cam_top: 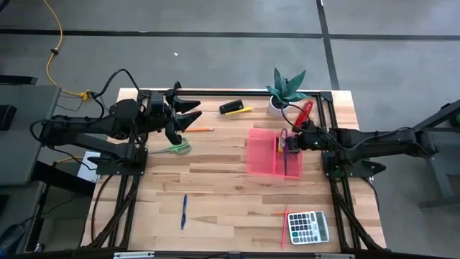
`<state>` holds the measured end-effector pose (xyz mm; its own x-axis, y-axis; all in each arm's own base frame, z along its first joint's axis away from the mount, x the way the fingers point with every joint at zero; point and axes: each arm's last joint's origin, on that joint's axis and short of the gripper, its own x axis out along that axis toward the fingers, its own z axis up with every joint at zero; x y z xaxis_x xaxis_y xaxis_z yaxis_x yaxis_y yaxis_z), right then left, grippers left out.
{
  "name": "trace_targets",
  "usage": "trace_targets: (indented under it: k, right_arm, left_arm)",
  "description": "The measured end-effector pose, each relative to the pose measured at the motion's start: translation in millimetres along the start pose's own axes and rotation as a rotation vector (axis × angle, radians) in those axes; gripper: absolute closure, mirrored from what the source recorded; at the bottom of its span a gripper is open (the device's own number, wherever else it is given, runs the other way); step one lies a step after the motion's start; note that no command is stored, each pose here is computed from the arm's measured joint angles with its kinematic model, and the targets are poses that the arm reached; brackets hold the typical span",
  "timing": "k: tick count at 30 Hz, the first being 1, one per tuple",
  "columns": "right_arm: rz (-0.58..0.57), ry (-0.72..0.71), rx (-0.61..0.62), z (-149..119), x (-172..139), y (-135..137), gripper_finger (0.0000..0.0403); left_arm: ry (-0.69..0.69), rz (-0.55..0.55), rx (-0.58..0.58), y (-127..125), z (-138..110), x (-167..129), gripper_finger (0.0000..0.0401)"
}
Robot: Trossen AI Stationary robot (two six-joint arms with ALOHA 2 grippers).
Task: Pack school essentials
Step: Put the purple scissors into the pink supply box
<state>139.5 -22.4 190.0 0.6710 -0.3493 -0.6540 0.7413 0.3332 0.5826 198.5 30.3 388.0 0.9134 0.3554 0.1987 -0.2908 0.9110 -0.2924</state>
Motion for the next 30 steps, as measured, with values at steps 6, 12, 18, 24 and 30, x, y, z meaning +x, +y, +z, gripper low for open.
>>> trace_targets:
  k: [6, 12, 18, 24, 30]
  right_arm:
    - [-0.025, 0.054, 0.125, -0.8, 6.3, -1.4, 0.0382]
    - [-0.044, 0.131, 0.176, -4.1, 13.6, -1.2, 0.0365]
    - [-0.07, 0.17, 0.213, -7.0, 19.3, -1.4, 0.0362]
    - [-0.012, 0.181, 0.202, -5.7, 20.0, 3.5, 0.0327]
    - [-0.038, 0.222, 0.194, -8.0, 19.2, 0.4, 0.0254]
  left_arm:
    - [-0.007, 0.024, -0.004, 0.9, 0.3, 0.1, 0.0206]
    - [-0.009, 0.026, -0.001, 1.0, 0.5, 0.1, 0.0206]
    - [-0.009, 0.026, 0.0, 1.0, 0.5, 0.1, 0.0206]
    - [-0.01, 0.03, 0.001, 1.7, 0.8, 0.2, 0.0206]
    - [-0.015, 0.044, 0.004, 4.6, 1.6, 0.8, 0.0206]
